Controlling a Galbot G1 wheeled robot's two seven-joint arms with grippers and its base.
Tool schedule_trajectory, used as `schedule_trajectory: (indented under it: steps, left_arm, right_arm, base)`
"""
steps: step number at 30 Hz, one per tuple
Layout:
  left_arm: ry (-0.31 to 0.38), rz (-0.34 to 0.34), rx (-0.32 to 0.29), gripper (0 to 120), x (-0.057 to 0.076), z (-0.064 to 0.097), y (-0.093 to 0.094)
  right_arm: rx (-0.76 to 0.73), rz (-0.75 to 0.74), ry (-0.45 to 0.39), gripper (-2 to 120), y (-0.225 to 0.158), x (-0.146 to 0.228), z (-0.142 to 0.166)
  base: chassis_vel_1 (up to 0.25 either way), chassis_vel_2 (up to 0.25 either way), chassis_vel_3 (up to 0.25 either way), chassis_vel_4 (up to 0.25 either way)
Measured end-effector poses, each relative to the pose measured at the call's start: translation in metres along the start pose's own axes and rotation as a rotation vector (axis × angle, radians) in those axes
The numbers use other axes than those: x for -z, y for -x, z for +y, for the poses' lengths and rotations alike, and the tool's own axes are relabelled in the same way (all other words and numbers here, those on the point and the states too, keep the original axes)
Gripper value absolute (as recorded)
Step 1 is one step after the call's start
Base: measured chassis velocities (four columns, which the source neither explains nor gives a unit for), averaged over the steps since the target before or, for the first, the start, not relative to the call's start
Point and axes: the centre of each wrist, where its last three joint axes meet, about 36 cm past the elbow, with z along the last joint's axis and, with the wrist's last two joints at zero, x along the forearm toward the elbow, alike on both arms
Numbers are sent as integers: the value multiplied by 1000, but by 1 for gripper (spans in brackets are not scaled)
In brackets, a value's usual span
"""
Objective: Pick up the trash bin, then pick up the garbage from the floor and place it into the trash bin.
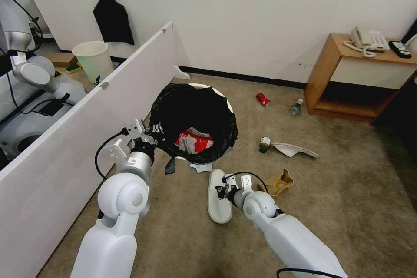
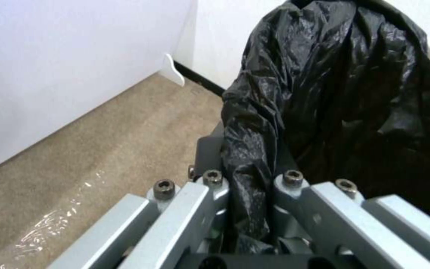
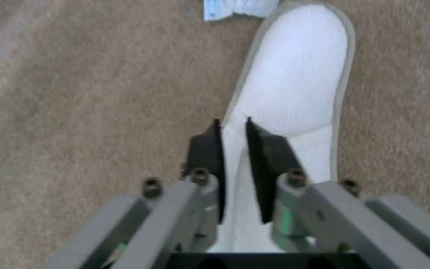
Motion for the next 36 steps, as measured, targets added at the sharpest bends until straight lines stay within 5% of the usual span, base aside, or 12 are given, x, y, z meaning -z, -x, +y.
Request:
schedule_trajectory:
  steps: [21, 28, 36]
  left_arm:
    - [-3, -3, 9, 4, -1, 2, 0]
    - [-3, -5, 13, 4, -1, 4, 0]
    - [-6, -9, 13, 4, -1, 3, -1]
  right_arm:
    - [-15, 21, -48, 96, 35, -9, 7]
    - [-29, 30, -56, 99, 40, -15, 4]
    - [-40, 40, -54, 69, 41, -25, -4]
  base:
    - [0, 0, 0, 0]
    - [0, 0, 0, 0]
    - [0, 0, 0, 0]
